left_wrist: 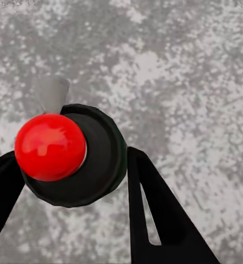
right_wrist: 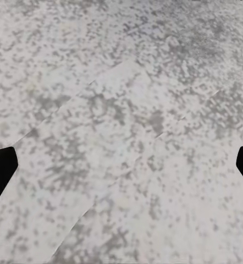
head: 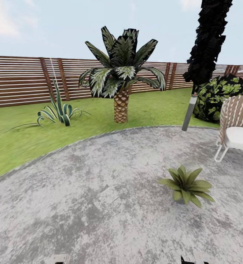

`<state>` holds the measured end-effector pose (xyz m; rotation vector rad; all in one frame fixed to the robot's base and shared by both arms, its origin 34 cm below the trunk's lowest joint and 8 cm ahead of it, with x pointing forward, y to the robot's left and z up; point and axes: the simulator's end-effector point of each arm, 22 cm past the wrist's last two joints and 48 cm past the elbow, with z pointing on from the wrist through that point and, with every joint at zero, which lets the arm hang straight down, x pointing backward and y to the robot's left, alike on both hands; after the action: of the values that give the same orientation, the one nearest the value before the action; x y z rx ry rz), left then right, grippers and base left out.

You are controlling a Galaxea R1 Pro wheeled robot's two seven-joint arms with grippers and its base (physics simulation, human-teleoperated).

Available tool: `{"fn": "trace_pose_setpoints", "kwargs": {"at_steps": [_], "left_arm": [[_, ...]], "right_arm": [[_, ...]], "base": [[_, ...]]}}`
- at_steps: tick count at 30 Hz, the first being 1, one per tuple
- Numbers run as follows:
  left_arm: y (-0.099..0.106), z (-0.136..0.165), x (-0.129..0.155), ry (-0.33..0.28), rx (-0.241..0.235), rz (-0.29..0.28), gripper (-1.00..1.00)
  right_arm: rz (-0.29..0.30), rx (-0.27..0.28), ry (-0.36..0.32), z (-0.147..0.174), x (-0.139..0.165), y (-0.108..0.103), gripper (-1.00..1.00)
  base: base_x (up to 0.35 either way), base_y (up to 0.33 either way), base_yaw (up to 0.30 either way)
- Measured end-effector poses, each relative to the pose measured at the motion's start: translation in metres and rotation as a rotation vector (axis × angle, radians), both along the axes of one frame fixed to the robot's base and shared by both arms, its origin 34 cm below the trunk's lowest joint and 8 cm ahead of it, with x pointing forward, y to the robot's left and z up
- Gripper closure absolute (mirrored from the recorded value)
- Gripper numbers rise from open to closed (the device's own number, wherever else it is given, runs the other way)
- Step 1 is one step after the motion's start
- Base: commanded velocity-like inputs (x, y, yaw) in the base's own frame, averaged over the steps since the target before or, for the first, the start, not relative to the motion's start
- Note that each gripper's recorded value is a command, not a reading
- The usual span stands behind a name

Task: Pick up the pesticide atomizer in the garden and spray insectifuge to fully cover both potted plants in the garden.

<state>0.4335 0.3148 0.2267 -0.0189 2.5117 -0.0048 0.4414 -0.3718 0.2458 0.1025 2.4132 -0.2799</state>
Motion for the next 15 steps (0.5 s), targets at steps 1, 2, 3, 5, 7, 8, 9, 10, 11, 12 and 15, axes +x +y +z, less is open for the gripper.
{"fn": "trace_pose_setpoints", "kwargs": {"at_steps": [1, 2, 3, 5, 7, 8, 9, 10, 11, 12, 15], "left_arm": [[0.0001, 0.0, 0.0, 0.0, 0.0, 0.0, 1.0], [0.0003, 0.0, 0.0, 0.0, 0.0, 0.0, 1.0], [0.0003, 0.0, 0.0, 0.0, 0.0, 0.0, 1.0], [0.0001, 0.0, 0.0, 0.0, 0.0, 0.0, 1.0], [0.0003, 0.0, 0.0, 0.0, 0.001, 0.0, 1.0], [0.0003, 0.0, 0.0, 0.0, 0.001, 0.0, 1.0], [0.0003, 0.0, 0.0, 0.0, 0.001, 0.0, 1.0], [-0.0001, 0.0, 0.0, 0.0, 0.0, 0.0, 1.0], [0.0001, 0.0, 0.0, 0.0, 0.0, 0.0, 1.0], [0.0001, 0.0, 0.0, 0.0, 0.001, 0.0, 1.0], [0.0002, 0.0, 0.0, 0.0, 0.0, 0.0, 1.0]], "right_arm": [[0.0, 0.0, 0.0, 0.0, 0.0, 0.0, -1.0], [0.0, 0.0, 0.0, 0.0, 0.0, -0.0001, -1.0], [0.0, 0.0, 0.0, 0.0, 0.0, -0.0001, -1.0], [0.0, 0.0, 0.0, 0.0, 0.0, -0.0001, -1.0], [0.001, 0.001, 0.0, -0.0001, 0.0, 0.0001, -1.0], [0.001, 0.001, 0.0, -0.0001, 0.0, 0.0002, -1.0], [0.001, 0.001, 0.0, -0.0001, 0.0, 0.0002, -1.0], [0.001, 0.001, 0.0, -0.0001, 0.0, 0.0002, -1.0], [0.001, 0.001, 0.0, -0.0001, 0.0, 0.0002, -1.0], [0.001, 0.001, 0.0, -0.0001, 0.0, 0.0003, -1.0], [0.001, 0.001, 0.0, -0.0001, 0.0, 0.0003, -1.0]], "base": [[0.322, 0.181, -0.252], [0.318, 0.186, -0.255], [0.313, 0.192, -0.258], [0.308, 0.2, -0.26], [0.3, 0.212, -0.261], [0.294, 0.219, -0.261], [0.291, 0.223, -0.261], [0.289, 0.225, -0.261], [0.287, 0.227, -0.261], [0.286, 0.229, -0.261], [0.284, 0.23, -0.261]]}}
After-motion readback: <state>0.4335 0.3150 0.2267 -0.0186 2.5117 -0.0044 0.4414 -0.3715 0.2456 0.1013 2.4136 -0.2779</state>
